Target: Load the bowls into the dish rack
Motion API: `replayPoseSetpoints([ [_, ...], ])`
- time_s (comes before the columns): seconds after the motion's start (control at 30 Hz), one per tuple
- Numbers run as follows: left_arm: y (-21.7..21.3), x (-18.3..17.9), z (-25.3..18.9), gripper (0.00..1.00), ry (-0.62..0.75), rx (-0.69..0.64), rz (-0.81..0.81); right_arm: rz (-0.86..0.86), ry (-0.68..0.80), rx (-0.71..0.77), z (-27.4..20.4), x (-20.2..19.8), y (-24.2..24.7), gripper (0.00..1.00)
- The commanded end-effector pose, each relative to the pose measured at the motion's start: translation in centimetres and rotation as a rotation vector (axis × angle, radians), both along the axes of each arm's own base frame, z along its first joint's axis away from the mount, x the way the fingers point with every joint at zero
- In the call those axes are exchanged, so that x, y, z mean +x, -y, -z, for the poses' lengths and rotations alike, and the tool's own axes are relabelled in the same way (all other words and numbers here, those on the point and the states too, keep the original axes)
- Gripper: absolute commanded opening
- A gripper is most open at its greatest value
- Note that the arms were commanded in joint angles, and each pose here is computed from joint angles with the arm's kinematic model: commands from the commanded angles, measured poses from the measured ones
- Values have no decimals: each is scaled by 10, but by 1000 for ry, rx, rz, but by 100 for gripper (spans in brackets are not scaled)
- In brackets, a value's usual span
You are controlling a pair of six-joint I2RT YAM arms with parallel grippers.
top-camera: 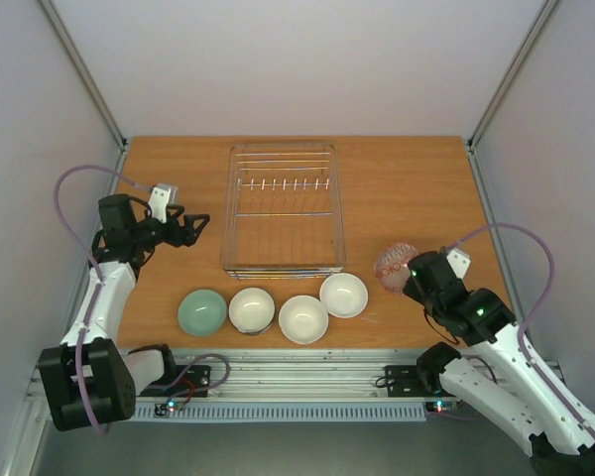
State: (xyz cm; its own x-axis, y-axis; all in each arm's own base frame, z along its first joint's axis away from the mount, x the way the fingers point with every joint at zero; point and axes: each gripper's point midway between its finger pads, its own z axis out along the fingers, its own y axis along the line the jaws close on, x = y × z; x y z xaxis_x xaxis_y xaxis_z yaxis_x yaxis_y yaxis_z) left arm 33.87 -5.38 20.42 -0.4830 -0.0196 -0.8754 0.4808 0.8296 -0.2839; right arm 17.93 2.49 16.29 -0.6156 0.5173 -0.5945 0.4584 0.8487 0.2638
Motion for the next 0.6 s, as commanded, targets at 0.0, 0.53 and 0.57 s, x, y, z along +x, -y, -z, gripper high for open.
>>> replayPoseSetpoints([
  [0.0,14,-10,-19,92,33,-28,109,-229,201,67,-52,51,-54,1],
  [0.53,49,-50,-48,99,52,-159,364,-883,528,473,-146,127,-237,1],
  [0.57,51,-52,-51,99,64,-170,379,-928,537,520,-147,126,-248,1],
])
